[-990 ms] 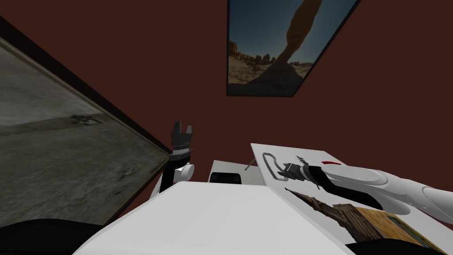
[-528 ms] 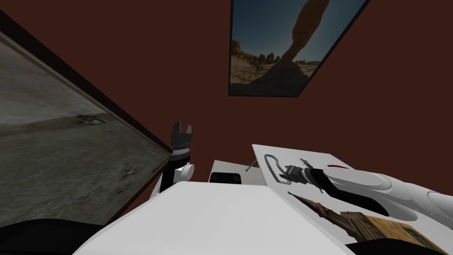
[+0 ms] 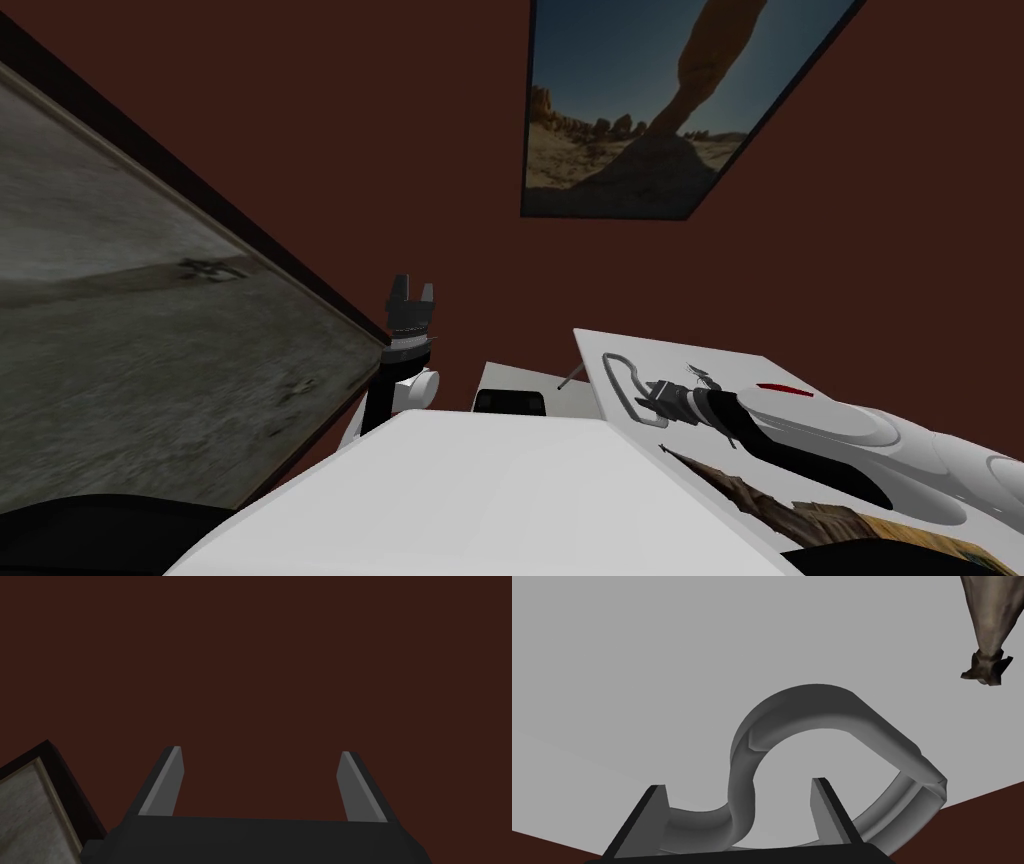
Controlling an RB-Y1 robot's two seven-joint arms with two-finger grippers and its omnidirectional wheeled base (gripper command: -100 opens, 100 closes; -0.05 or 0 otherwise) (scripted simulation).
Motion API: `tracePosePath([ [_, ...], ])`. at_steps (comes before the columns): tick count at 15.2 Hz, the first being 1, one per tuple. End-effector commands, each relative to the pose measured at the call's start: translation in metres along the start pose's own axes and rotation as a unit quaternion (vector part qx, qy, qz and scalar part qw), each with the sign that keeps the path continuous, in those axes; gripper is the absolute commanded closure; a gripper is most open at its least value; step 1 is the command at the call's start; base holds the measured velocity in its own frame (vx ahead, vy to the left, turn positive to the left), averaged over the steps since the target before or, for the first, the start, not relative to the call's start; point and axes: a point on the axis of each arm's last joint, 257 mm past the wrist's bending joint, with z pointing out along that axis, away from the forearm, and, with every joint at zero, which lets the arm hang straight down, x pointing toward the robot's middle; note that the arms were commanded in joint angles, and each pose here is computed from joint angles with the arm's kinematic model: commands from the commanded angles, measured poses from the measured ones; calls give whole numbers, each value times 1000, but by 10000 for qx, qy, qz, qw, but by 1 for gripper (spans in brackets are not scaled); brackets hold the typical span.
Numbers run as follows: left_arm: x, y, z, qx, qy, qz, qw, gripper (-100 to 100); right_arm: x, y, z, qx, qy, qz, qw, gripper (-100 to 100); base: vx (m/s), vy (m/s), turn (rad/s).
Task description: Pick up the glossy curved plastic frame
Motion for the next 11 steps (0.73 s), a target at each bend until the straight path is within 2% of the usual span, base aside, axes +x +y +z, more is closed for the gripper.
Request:
tracePosePath([
  [1,0,0,0,0,0,0,10000,0,0,0,0,0,0,0,10000,100,0,0,0],
  [4,0,0,0,0,0,0,10000,0,0,0,0,0,0,10,10000,100,0,0,0],
  [5,0,0,0,0,0,0,10000,0,-12,-3,-4,-24,-7,-73,10000,100,-20,-8,-109],
  [8,0,0,0,0,0,0,10000,0,-26,-5,-8,-53,-13,-151,9999,100,-37,-9,-123],
  [11,0,0,0,0,0,0,10000,0,-30,-5,-9,-60,-13,-171,9998,100,-32,-8,-37],
])
